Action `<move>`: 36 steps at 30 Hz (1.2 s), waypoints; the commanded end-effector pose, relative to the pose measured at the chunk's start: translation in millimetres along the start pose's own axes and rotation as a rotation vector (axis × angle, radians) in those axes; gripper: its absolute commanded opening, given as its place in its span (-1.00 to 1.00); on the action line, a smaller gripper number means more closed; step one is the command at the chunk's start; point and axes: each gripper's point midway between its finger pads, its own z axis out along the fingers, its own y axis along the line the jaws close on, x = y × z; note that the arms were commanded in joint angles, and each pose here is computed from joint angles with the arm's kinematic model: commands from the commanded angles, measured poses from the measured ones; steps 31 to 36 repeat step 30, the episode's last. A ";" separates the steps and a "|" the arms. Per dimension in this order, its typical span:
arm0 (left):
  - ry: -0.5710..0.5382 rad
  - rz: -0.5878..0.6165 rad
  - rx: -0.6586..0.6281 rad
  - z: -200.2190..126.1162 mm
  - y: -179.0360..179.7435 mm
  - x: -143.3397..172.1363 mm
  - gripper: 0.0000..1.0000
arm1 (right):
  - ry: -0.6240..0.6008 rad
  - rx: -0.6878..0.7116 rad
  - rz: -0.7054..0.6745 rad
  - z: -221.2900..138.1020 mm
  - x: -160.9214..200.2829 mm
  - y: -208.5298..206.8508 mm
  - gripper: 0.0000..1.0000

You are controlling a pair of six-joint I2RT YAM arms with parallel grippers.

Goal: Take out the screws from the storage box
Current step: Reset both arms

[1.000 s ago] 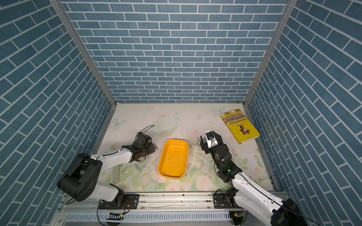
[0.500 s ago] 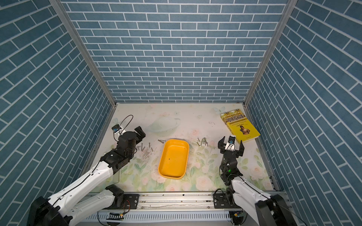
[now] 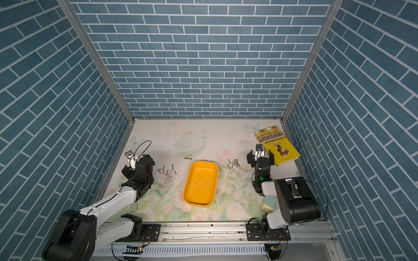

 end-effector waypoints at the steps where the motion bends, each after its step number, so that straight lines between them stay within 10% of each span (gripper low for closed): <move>1: -0.107 -0.026 0.101 9.2 -7.1 -12.3 1.00 | -0.068 -0.160 0.105 -5.0 -0.8 4.1 1.00; 14: -0.211 0.090 0.479 16.2 -68.1 -12.1 1.00 | -0.090 -0.174 0.081 -10.6 -2.1 10.5 1.00; 36: -0.217 0.089 0.488 15.8 -68.8 -13.1 1.00 | -0.090 -0.175 0.081 -10.7 -2.3 10.7 1.00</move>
